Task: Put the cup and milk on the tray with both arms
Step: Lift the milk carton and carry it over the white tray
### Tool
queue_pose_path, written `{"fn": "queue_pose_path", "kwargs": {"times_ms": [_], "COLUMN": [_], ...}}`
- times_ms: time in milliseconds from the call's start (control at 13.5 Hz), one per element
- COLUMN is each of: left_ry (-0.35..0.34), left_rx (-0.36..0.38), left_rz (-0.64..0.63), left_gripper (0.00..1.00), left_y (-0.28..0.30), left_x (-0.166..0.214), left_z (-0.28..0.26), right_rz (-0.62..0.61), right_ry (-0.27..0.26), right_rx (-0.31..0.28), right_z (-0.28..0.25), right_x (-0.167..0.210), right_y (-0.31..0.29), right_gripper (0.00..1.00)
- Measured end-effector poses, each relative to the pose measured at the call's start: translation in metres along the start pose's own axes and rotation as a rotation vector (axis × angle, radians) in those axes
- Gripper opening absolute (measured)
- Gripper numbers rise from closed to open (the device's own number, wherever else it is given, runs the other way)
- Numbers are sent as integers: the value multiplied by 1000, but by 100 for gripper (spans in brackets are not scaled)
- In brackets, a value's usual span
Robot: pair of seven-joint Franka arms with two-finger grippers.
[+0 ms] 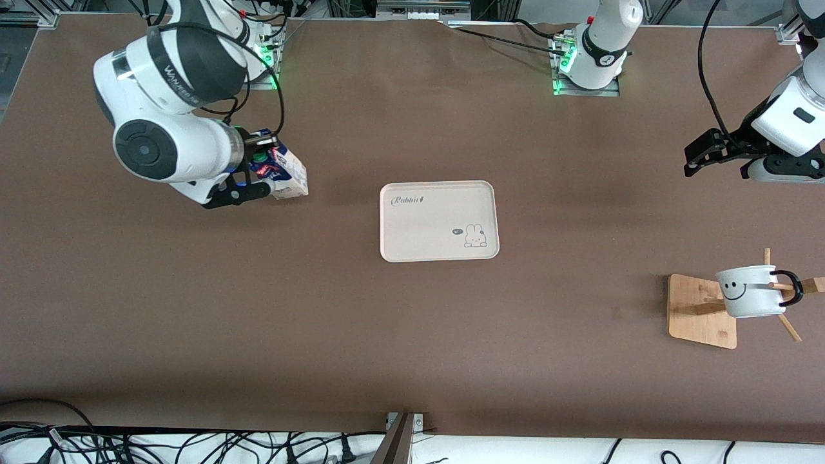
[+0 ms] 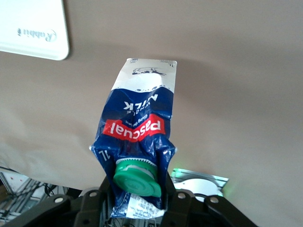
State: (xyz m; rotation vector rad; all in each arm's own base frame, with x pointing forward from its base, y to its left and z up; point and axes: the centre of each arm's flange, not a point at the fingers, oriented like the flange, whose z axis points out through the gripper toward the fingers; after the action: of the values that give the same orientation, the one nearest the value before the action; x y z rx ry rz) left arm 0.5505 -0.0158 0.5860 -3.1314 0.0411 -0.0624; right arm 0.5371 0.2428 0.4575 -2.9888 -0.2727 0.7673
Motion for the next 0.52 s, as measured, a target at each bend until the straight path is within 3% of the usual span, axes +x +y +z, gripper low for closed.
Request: {"fn": "queue_pose_path", "kwargs": {"times_ms": [221, 517], "left_ry": [0, 0], "left_rx": [0, 0], "left_rz": [0, -1], "left_gripper": [100, 100], "left_y": [0, -1], "left_x": [0, 0], "left_z": [0, 0], "right_rz": [57, 138], "right_ry": [42, 105], "right_rx": [36, 37], "right_z": [0, 12], "right_x": [-5, -13], "right_y": [-41, -108], "right_gripper": [41, 39]}}
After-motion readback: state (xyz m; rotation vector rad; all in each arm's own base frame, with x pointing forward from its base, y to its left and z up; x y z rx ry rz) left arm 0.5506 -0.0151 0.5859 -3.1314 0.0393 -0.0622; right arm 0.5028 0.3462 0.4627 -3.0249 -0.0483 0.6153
